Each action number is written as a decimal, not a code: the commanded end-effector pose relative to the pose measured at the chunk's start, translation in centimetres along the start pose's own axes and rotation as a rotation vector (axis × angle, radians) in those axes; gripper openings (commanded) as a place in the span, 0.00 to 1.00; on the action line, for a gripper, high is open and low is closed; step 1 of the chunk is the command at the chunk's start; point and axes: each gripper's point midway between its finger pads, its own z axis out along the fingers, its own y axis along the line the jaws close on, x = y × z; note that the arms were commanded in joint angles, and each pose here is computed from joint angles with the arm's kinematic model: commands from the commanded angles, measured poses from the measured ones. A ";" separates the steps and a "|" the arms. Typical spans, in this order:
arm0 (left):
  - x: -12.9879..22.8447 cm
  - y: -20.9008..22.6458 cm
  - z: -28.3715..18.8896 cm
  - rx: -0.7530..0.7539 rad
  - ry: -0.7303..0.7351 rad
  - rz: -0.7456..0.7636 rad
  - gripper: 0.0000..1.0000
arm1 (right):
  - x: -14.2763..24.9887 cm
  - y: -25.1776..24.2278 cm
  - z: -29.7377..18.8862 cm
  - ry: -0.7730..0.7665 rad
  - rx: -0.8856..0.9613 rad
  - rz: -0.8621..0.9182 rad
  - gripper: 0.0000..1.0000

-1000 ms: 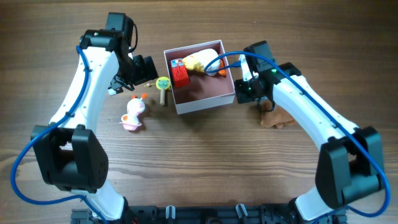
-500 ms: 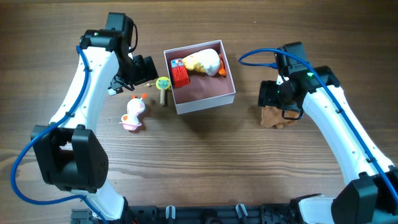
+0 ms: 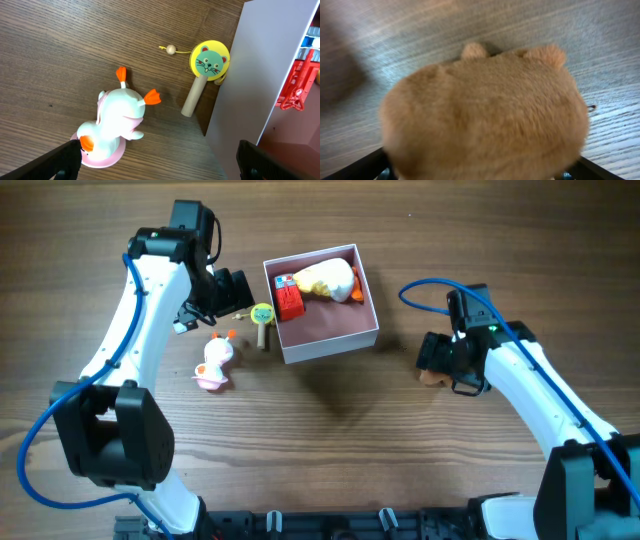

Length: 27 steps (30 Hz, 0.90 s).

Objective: Pack container
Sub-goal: 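Lower the right gripper onto the brown plush bear and grasp it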

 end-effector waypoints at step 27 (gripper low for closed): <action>0.0 0.2 -0.2 -0.004 -0.007 -0.001 1.00 | -1.5 -0.1 -1.5 -0.093 -0.007 -0.024 0.42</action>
